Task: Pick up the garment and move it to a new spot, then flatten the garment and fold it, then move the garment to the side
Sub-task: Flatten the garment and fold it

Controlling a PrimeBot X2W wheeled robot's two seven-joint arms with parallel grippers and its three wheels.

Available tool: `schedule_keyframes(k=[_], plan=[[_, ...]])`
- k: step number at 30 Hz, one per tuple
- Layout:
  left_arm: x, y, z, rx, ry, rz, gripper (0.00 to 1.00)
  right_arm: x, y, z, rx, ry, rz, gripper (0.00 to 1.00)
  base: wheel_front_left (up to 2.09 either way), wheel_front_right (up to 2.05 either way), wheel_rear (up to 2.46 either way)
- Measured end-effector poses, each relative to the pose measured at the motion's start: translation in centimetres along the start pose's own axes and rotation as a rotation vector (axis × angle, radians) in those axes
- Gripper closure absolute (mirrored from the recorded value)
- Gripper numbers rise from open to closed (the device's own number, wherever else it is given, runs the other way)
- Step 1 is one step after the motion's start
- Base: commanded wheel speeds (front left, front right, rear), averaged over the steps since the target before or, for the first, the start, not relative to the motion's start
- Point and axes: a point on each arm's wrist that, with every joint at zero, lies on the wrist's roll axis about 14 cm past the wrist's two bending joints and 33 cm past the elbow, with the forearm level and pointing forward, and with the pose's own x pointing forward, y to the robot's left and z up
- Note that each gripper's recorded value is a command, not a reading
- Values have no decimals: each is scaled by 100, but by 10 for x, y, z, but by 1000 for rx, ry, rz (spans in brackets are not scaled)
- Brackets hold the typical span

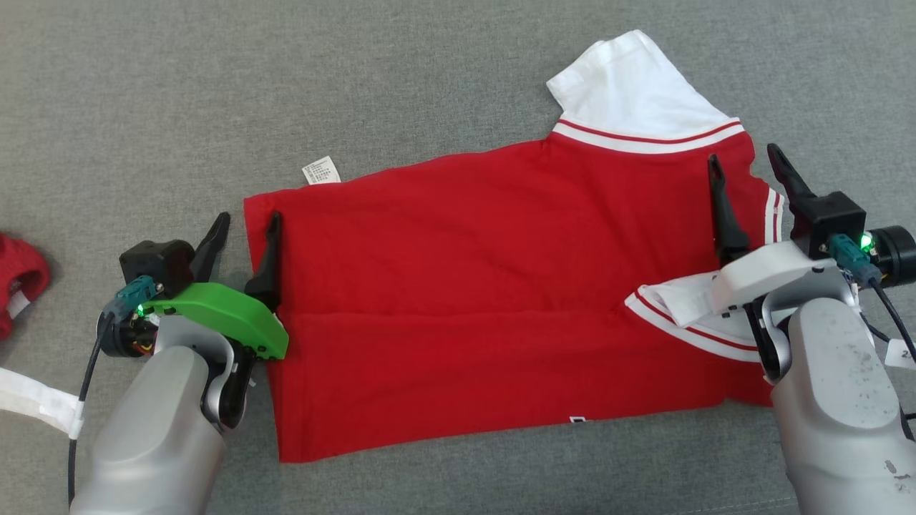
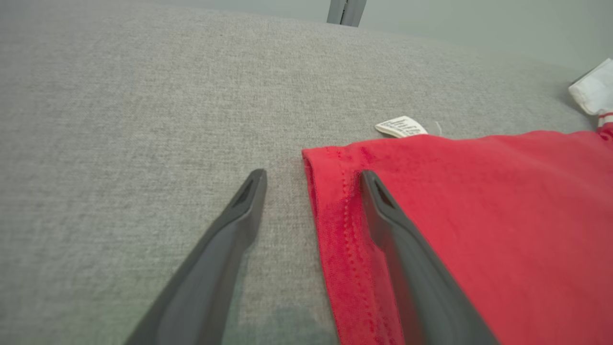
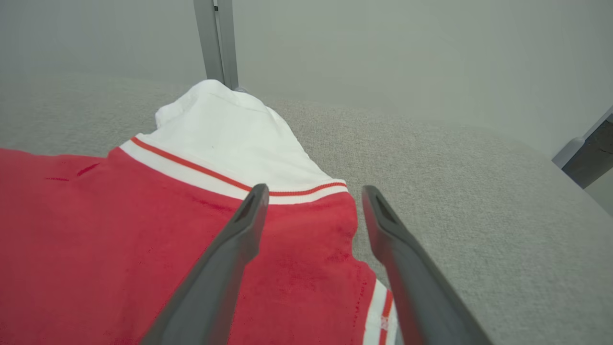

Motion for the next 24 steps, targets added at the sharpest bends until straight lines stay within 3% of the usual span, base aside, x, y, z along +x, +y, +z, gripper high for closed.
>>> schedule_keyframes(k=[7,8,9,11,12,19,24], plan=[[12,-1,-14,-15,45,-25,0,33,4,-1,-66,8,23,0,0,0,0],[13,0,-14,-16,48,-26,4,39,6,-2,-75,14,29,0,0,0,0],[14,0,-15,-17,50,-27,24,44,7,-1,-89,19,33,0,0,0,0],[15,1,-14,-15,51,-32,91,57,9,2,-111,33,40,0,0,0,0],[16,0,-14,-9,53,-36,100,63,10,2,-122,45,43,0,0,0,0],[18,-4,-8,-14,40,-65,100,105,26,6,-160,124,70,0,0,0,0],[18,-4,-6,-12,32,-79,100,124,32,-12,-160,244,66,0,0,0,0]])
